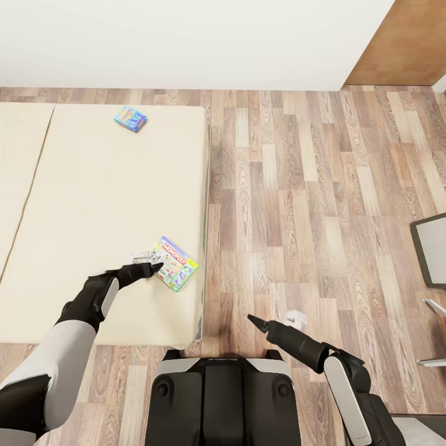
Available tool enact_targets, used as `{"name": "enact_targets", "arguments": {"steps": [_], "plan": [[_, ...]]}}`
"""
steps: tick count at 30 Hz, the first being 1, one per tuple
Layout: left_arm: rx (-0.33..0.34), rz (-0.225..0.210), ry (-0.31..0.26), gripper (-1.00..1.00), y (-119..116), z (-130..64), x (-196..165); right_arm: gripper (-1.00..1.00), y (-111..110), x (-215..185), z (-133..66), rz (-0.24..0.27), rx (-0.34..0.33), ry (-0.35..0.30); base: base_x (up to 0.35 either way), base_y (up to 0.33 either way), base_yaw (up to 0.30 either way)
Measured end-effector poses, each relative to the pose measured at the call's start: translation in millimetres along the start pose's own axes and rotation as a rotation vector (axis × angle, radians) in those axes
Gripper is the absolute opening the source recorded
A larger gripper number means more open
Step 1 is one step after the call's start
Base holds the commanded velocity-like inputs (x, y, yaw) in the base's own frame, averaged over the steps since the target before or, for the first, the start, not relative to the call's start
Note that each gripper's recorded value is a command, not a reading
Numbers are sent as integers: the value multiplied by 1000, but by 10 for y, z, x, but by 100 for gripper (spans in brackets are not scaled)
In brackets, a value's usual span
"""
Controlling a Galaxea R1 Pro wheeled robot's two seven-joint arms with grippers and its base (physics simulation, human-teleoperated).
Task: Put all the toys in the child's room - the three board games (two on the bed and one on the table), the two jigsaw puzzles on the table, and the tennis ball on the table - inside the toy box on the table in the child's room.
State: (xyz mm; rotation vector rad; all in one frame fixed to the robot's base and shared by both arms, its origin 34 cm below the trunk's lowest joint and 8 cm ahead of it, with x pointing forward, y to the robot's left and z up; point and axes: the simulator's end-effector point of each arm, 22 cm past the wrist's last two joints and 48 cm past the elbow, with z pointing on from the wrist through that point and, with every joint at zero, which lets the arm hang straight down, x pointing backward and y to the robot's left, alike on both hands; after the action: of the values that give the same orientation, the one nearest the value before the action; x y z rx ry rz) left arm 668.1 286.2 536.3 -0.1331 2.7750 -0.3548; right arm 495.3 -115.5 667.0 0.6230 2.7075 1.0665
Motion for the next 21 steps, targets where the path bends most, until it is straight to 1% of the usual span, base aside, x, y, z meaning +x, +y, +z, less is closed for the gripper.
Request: {"name": "enact_targets", "arguments": {"steps": [10,21], "plan": [[6,2,-16,100,-34,8,-36,100,-3,-19,-2,-4,0,-8,0,0,0],[15,4,-15,100,-69,16,-29,100,-4,-19,0,-4,1,-8,0,0,0]]}}
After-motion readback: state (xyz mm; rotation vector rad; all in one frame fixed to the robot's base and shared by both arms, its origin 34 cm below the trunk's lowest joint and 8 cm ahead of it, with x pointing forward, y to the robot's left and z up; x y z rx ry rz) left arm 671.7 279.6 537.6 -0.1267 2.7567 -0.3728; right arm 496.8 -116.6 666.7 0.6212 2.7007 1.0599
